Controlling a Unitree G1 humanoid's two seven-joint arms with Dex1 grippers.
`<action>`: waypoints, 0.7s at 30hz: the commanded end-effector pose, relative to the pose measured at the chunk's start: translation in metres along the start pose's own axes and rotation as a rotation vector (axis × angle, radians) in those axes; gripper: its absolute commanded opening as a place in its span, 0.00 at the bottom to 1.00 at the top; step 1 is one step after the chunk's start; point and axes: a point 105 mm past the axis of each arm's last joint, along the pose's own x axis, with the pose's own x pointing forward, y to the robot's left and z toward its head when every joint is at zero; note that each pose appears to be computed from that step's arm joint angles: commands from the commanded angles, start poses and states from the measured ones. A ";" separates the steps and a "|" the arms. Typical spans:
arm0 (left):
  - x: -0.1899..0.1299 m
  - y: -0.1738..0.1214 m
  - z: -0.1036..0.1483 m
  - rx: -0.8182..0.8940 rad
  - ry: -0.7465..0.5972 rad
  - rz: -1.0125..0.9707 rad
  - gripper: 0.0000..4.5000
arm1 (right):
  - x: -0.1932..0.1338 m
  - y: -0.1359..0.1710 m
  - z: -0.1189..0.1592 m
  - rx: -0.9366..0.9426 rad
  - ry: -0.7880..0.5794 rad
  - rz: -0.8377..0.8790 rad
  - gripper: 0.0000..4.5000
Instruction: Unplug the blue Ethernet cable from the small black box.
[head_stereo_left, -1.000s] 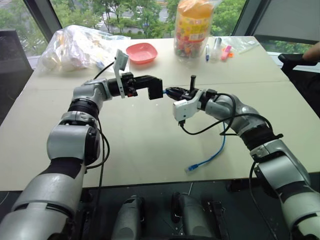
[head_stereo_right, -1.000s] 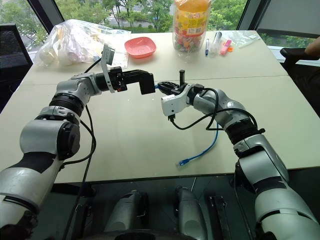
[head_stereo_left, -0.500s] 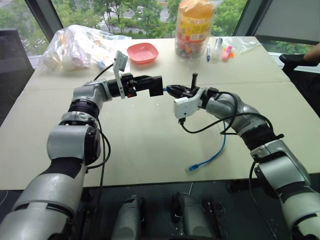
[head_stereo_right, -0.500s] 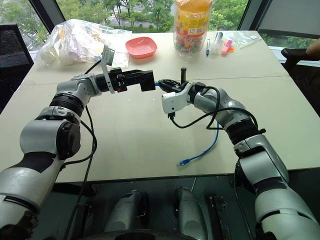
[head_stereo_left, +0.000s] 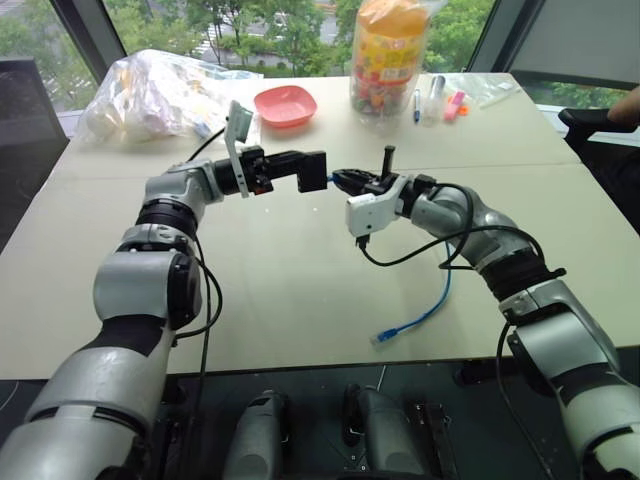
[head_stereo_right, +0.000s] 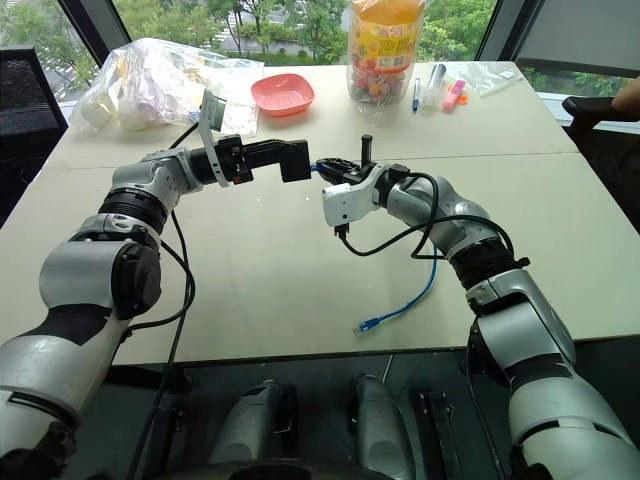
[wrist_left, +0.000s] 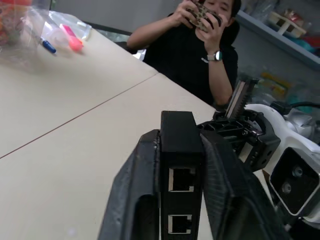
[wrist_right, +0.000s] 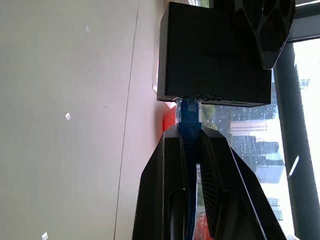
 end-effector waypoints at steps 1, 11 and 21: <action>0.001 -0.001 0.005 0.027 -0.009 0.005 0.11 | 0.000 -0.031 0.008 0.000 -0.036 -0.104 0.00; -0.005 -0.002 0.018 -0.029 -0.100 -0.013 0.11 | -0.038 0.005 0.014 0.929 -0.067 -0.079 0.61; -0.011 -0.032 0.039 -0.248 -0.245 -0.280 0.11 | -0.065 0.004 0.059 1.980 -0.403 -0.180 0.61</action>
